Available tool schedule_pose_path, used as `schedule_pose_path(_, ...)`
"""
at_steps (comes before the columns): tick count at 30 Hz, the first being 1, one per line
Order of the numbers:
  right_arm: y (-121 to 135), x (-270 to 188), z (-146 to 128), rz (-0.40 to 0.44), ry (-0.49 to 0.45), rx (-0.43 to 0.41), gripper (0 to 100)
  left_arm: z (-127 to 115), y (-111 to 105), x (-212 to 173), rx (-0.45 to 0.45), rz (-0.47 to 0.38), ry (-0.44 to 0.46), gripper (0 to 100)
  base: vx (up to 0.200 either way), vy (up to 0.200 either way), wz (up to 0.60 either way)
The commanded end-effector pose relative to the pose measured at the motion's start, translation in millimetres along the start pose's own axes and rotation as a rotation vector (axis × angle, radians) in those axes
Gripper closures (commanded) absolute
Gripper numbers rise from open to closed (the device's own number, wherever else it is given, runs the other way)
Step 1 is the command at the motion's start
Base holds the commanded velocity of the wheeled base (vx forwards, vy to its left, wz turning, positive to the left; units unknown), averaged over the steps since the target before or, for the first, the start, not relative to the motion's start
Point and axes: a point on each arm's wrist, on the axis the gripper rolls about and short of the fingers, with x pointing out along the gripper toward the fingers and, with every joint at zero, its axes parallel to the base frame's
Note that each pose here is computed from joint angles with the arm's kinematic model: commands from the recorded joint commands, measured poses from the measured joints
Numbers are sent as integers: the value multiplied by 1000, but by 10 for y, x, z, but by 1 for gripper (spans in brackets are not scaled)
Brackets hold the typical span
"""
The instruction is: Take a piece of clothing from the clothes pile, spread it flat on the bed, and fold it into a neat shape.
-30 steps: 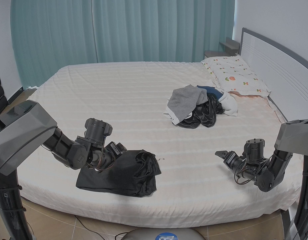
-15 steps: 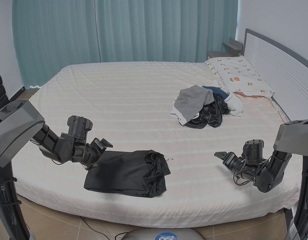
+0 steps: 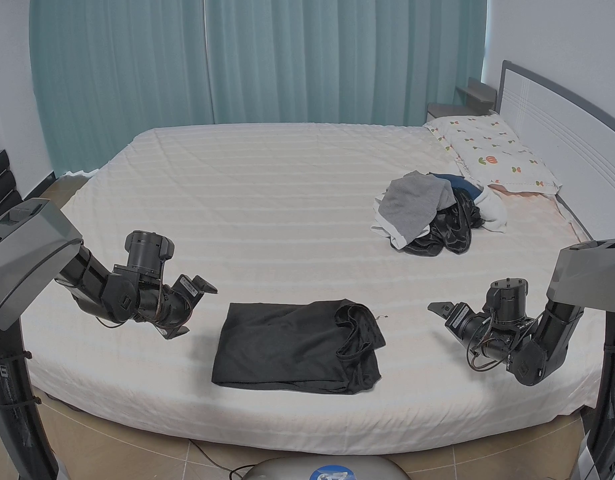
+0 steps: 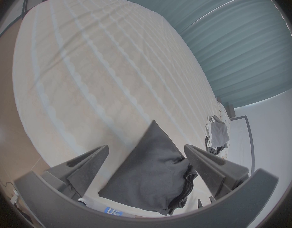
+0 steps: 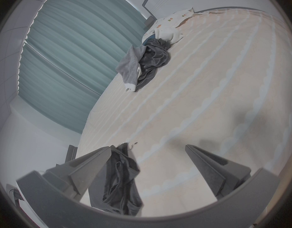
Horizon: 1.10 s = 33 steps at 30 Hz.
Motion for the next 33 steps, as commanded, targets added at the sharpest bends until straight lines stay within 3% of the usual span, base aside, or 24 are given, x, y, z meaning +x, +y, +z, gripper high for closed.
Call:
schedule_pose_path(1, 9, -12, 10, 3, -4, -1, 0, -1, 16, 18, -3, 5, 3, 0, 0, 200, 0)
schedule_pose_path(10, 32, -19, 3, 9, -4, -5, 0, -18, 29, 52, 0, 12, 10, 0, 0, 200, 0)
schedule_pose_path(19, 174, -4, -131, 45, 18, -90, 0, -34, 27, 68, -3, 14, 12, 0, 0, 0, 0)
schedule_pose_path(25, 281, 109, -165, 76, 13, -149, 0, -42, 33, 91, -3, 17, 17, 0, 200, 0, 0)
schedule_pose_path(33, 229, 313, -345, 49, 27, -223, 0, -78, 74, 158, 3, 36, 28, 0, 0, 0, 0)
